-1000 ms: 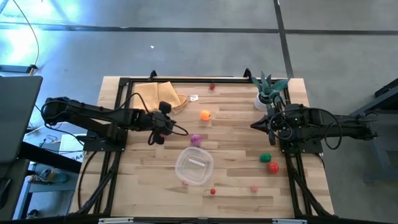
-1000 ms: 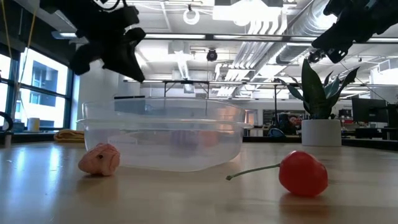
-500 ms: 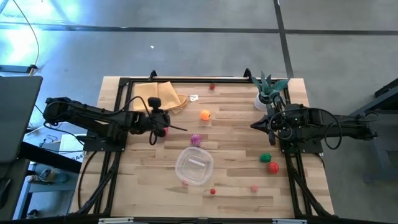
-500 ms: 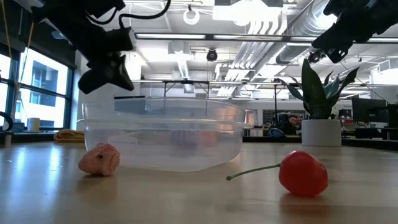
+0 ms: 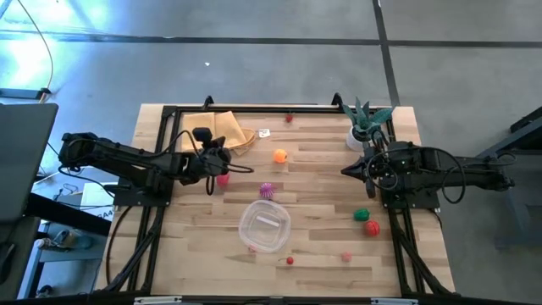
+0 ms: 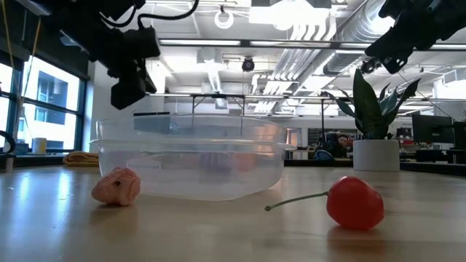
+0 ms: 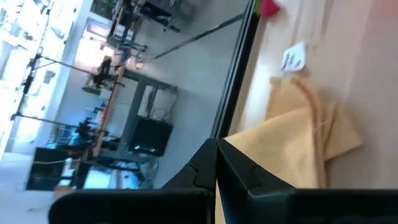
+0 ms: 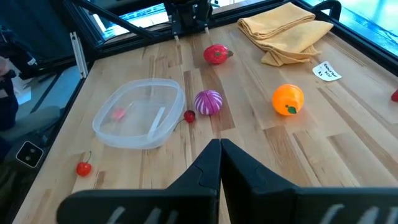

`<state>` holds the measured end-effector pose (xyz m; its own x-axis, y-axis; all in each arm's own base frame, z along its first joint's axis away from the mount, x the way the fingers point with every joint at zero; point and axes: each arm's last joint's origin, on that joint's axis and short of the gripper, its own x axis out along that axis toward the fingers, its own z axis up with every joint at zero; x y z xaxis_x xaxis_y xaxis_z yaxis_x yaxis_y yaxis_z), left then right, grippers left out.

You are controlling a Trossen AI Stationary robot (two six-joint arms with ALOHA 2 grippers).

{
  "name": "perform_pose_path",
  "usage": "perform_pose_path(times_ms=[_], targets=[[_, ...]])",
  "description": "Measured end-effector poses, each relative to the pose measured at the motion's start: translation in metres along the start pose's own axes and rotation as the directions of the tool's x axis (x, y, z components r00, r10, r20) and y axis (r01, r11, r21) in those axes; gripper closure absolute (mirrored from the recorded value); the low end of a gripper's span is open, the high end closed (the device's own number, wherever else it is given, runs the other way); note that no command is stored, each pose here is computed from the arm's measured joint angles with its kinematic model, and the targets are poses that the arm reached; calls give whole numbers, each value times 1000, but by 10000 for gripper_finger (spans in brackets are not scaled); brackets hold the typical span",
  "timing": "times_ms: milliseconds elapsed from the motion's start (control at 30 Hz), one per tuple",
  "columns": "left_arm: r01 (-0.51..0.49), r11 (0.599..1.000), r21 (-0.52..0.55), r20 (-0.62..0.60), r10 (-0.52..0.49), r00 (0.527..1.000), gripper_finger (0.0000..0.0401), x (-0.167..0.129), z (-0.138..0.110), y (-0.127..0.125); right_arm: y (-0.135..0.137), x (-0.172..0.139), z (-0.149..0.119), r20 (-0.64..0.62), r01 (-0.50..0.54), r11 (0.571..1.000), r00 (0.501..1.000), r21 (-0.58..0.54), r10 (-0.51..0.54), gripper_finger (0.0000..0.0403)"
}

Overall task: Pick and placing Produce into tupperware
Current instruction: Put the dragon fruit into the bin

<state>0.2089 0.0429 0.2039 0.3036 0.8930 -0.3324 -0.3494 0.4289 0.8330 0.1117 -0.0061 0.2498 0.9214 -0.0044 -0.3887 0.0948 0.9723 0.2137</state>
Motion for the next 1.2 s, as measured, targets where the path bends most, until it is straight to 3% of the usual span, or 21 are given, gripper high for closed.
perform_pose_path(times_ms=[133,367,533,667,1000,1200], targets=[[63,997,-55,56,-59,997,400,0,4,0,0,0,0,0,0,1000,1000,0,0,402],[81,993,-90,77,-74,994,400,0,7,1,0,0,0,0,0,1000,1000,0,0,402],[173,957,-231,148,-141,979,400,-4,23,12,0,0,0,0,0,1000,1000,0,0,402],[237,928,-286,159,-198,967,400,-11,39,29,0,0,0,0,0,1000,1000,0,0,402],[232,871,-433,48,-235,971,400,-38,62,91,0,0,0,0,0,1000,1000,0,0,402],[190,871,-453,48,-189,981,400,-43,68,106,0,0,0,0,0,1000,1000,0,0,402]])
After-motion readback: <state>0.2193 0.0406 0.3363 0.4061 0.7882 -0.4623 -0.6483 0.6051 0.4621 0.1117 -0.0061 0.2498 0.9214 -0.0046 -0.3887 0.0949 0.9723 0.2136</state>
